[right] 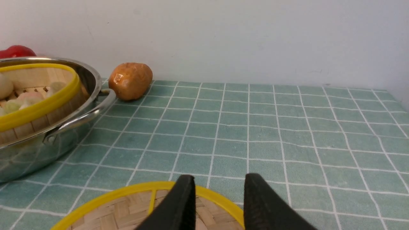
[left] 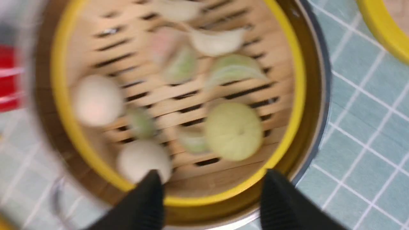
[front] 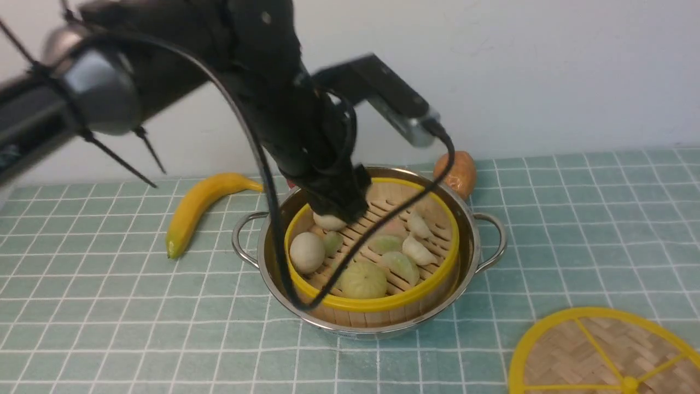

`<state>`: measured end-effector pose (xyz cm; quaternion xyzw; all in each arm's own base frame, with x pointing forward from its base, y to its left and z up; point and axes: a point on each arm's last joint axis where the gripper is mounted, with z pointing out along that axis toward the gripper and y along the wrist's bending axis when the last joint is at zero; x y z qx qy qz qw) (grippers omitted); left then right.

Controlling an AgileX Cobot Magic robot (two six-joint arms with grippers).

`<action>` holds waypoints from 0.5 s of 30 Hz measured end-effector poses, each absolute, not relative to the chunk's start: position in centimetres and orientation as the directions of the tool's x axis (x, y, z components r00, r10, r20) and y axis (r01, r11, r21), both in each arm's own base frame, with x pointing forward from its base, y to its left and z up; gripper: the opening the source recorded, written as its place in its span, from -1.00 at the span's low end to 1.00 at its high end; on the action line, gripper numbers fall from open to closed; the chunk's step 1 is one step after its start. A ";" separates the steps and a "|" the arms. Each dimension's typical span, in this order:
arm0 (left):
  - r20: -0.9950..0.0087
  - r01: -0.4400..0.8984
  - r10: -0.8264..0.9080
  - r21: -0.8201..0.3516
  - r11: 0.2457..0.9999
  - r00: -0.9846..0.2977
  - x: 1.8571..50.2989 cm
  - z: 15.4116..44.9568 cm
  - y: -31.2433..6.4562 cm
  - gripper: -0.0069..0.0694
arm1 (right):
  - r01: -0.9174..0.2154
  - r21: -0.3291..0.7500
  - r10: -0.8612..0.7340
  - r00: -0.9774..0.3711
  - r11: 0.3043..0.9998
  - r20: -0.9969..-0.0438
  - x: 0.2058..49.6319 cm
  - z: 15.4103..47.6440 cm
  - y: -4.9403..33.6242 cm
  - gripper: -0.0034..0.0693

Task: Place the steamer in the pot on the blue tablecloth, and put the lid on the steamer.
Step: 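Place the bamboo steamer basket with dumplings into the steel pot with the left gripper, then move the gripper down to the bamboo steamer lid and grasp its center knob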

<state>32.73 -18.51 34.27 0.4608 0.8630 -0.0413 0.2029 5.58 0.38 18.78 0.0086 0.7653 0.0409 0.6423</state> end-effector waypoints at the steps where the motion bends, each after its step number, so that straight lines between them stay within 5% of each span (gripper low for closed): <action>1: -0.438 0.779 0.743 0.138 0.611 -0.506 32.0 36.5 -17.3 -0.25 | -0.039 0.074 0.066 -0.175 0.997 -0.982 5.6 18.8 0.4 -0.25; 3: -0.493 0.737 0.694 0.145 0.660 -0.524 30.9 38.8 -16.0 -0.61 | -0.039 0.074 0.066 -0.175 0.997 -0.982 5.6 18.8 0.4 -0.25; 6: -0.594 0.667 0.588 0.113 0.737 -0.549 28.5 42.4 -14.2 -0.85 | -0.039 0.074 0.066 -0.175 0.997 -0.982 5.6 18.8 0.4 -0.25; 15: -0.750 0.619 0.465 0.096 0.780 -0.470 22.0 48.5 -11.4 -0.87 | -0.039 0.074 0.066 -0.175 0.997 -0.982 5.6 18.8 0.4 -0.25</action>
